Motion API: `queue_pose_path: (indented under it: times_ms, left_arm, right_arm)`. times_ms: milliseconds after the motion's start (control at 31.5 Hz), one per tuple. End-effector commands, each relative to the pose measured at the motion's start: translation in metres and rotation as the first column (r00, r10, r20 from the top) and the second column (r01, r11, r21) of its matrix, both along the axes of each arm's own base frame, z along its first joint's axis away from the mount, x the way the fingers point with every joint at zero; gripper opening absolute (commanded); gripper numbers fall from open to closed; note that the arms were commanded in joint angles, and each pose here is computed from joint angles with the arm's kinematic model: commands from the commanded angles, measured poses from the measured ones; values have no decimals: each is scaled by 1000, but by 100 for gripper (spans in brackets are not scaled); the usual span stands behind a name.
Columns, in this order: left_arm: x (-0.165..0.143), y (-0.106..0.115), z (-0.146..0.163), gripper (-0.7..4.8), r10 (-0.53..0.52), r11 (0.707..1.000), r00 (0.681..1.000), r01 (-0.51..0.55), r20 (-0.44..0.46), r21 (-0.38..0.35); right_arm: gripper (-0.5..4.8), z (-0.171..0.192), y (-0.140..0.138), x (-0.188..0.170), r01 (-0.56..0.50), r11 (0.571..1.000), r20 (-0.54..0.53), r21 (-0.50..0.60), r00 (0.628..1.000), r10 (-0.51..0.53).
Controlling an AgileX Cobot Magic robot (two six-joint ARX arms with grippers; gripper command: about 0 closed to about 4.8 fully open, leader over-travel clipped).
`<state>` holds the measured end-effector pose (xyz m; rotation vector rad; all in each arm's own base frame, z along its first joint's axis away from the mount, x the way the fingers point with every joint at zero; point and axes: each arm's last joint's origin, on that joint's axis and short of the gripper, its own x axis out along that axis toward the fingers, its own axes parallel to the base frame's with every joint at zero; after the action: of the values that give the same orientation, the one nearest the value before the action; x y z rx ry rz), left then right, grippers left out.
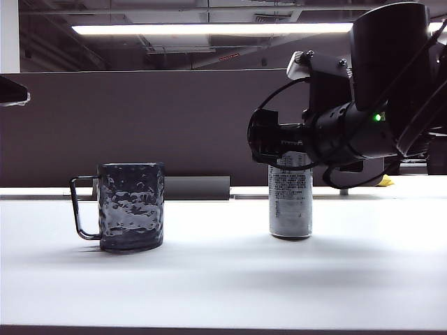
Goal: Pick up the metal can, pour some water into the cup, then place the can back on the table.
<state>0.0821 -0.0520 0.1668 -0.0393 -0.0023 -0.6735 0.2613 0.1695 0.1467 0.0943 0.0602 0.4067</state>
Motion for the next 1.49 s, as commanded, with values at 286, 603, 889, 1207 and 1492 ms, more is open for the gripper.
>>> queue_pose_path:
  times_ms: [286,603,889,1207,1492]
  left_arm:
    - [0,0,1,-5,-2,1000,1000,2,11,-5]
    - [0,0,1,-5,-1,1000,1000,2,11,-5]
    - [0,0,1,-5,-1,1000,1000,2,11,-5]
    - [0,0,1,-5,-2,1000,1000,2,11,-5]
    - [0,0,1,-5,-1,1000,1000,2,11,-5]
  right_arm:
    - [468,4,1,1,0,1000,17,13,1000,-1]
    - [398,4,1,1,1,1000,18,13,1000,-1]
    - [306,4,1,1,2,1000,18,13,1000,-2]
    - [305,4,1,1,1,1000,22,1,1000,-1]
    - [305,4,1,1,-2,1000,33,-23,999,3]
